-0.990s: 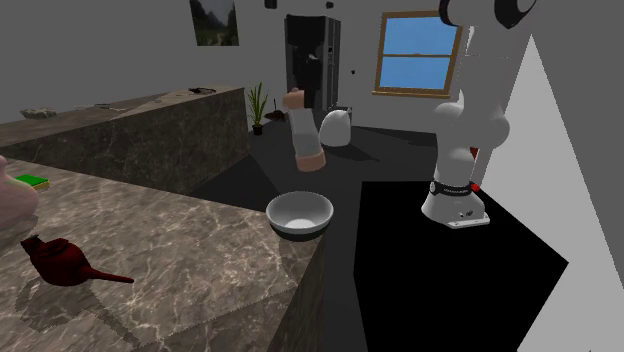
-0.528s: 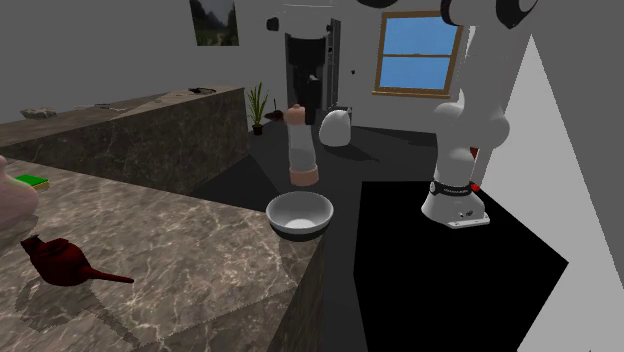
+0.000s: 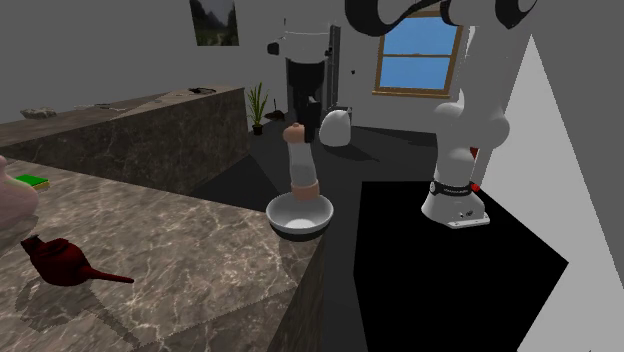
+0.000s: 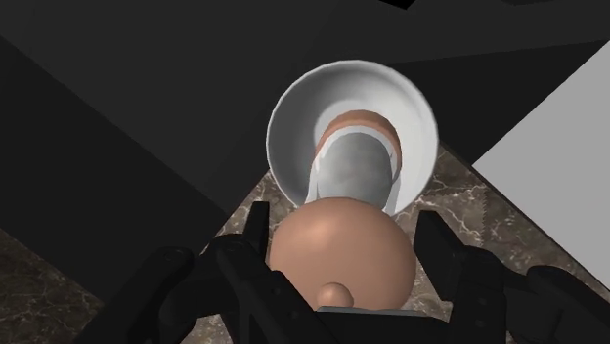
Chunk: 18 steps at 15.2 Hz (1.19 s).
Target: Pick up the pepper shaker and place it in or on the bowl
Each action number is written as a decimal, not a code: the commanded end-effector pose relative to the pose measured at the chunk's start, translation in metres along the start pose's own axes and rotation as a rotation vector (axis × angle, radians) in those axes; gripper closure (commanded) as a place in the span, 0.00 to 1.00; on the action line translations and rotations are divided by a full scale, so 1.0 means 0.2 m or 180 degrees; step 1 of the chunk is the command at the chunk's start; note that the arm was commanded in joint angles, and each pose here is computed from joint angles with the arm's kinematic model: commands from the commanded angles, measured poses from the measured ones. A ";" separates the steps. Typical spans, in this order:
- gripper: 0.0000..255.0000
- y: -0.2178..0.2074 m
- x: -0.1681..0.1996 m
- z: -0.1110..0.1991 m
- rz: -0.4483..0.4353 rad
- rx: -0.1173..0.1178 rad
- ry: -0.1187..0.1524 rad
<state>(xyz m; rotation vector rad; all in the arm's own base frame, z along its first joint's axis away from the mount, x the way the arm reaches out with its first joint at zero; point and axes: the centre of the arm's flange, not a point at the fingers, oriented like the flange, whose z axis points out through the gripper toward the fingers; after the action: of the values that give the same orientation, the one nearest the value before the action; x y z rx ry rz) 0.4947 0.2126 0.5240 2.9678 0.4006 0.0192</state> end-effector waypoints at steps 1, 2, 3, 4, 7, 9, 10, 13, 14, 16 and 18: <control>1.00 -0.01 0.00 0.05 0.0000 0.0000 0.0002; 1.00 -0.01 0.00 0.08 0.0000 0.0000 0.0002; 1.00 -0.01 0.00 0.10 0.0000 0.0000 0.0002; 1.00 -0.02 0.00 0.13 0.0000 0.0000 0.0002; 1.00 -0.03 0.00 0.21 0.0000 0.0000 0.0002; 1.00 -0.03 0.00 0.23 0.0000 0.0000 0.0002; 1.00 -0.03 0.00 0.23 0.0000 0.0000 0.0002; 1.00 -0.03 0.00 0.23 0.0000 0.0000 0.0002; 1.00 -0.03 0.00 0.23 0.0000 0.0000 0.0002; 0.00 -0.03 0.00 0.23 0.0000 0.0000 0.0002; 0.00 -0.03 0.00 0.23 0.0000 0.0000 0.0002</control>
<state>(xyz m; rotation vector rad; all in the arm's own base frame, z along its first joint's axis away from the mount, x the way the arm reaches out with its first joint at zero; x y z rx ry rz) 0.4938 0.2122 0.4781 2.9680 0.4004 0.0201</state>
